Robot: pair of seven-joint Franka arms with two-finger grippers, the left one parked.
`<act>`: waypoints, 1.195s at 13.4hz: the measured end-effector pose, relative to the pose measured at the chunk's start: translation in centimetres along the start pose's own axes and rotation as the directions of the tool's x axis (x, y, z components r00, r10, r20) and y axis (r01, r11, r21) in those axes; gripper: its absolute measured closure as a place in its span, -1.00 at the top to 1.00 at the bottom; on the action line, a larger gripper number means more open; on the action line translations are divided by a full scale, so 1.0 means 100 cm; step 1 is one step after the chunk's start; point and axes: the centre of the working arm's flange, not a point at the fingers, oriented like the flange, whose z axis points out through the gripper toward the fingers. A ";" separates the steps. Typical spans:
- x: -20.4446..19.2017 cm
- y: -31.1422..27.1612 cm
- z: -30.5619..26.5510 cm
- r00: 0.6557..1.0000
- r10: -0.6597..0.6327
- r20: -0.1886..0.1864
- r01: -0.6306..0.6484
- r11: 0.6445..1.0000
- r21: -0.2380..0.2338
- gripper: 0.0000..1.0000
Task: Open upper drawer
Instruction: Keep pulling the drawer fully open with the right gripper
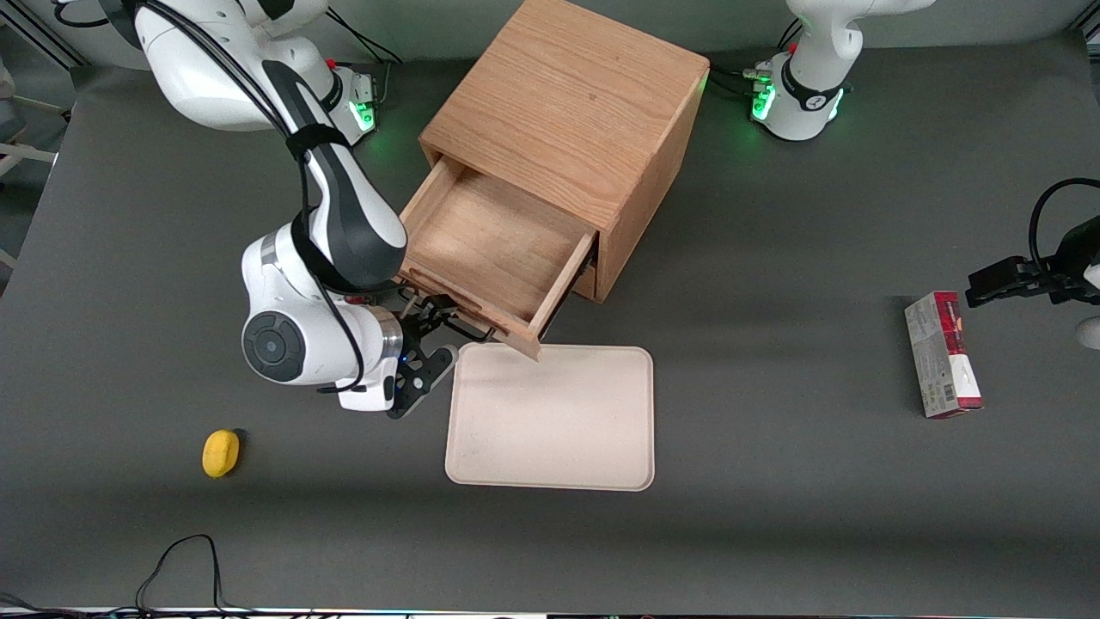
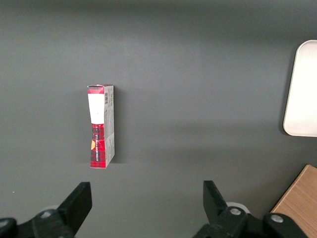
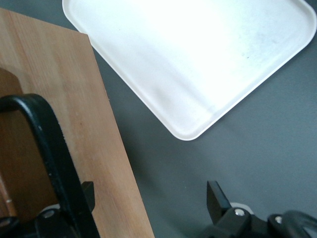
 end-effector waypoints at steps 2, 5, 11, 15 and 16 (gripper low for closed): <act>0.001 0.006 -0.002 1.000 0.006 -0.006 -0.006 1.000 -0.001 1.00; 0.000 0.014 -0.007 1.000 0.015 -0.017 -0.015 1.000 -0.003 1.00; 0.000 0.028 -0.012 0.999 0.030 -0.032 -0.031 1.000 -0.005 1.00; 0.002 0.043 -0.018 0.998 0.044 -0.052 -0.044 0.999 -0.009 1.00; 0.002 0.045 -0.020 0.997 0.045 -0.056 -0.046 0.999 -0.011 1.00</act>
